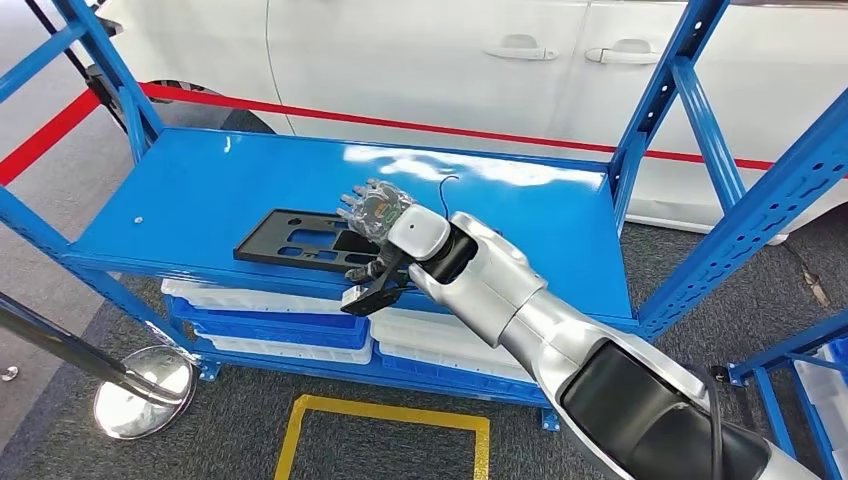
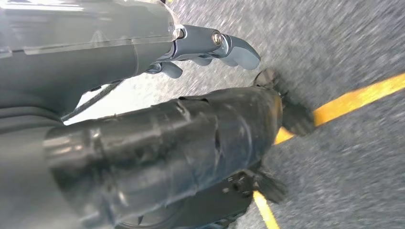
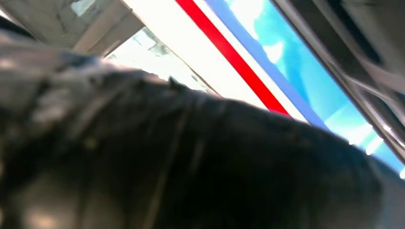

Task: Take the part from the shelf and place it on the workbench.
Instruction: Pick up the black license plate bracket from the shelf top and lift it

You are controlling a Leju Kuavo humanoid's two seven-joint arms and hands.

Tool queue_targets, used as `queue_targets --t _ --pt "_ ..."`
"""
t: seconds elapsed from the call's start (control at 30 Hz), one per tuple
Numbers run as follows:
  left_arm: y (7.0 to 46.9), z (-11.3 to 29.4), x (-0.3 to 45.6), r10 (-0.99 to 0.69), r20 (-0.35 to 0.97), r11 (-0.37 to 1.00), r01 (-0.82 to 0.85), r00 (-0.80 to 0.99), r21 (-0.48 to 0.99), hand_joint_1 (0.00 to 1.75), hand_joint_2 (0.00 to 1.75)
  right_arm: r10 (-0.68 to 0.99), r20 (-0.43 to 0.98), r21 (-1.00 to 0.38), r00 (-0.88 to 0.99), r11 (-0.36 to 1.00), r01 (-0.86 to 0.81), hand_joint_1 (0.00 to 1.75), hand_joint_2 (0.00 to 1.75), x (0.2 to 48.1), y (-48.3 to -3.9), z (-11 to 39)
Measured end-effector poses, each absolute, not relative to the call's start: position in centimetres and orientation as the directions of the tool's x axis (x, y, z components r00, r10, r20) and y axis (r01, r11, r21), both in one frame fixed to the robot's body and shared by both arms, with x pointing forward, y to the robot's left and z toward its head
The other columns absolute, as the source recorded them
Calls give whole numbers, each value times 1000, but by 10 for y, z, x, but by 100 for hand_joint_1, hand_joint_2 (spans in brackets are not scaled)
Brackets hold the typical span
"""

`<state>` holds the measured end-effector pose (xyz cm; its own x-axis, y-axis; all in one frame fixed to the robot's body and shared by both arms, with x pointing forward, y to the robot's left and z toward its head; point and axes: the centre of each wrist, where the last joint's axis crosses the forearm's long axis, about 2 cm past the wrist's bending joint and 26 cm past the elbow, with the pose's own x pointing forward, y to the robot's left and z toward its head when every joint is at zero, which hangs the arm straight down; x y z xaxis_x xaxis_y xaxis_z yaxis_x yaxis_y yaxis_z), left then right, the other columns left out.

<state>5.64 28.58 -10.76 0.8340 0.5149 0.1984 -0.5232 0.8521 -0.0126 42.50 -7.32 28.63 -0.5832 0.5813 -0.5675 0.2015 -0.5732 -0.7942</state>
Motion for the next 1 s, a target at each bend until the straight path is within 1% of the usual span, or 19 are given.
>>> queue_targets --t 0.33,0.63,0.8,1.0 --pt "285 -106 67 517 222 850 -526 827 -19 0 0 574 -585 -787 -573 -574 228 0 0 424 -69 291" --pt "288 -109 48 519 195 848 -530 832 2 0 0 560 -584 -770 -587 -611 184 0 0 421 -75 266" --pt "287 -107 55 519 208 848 -529 829 -9 0 0 555 -604 -765 -572 -604 222 0 0 425 -70 282" --pt "286 -107 55 522 198 848 -529 830 -19 0 0 548 -604 -759 -579 -618 205 0 0 426 -73 274"
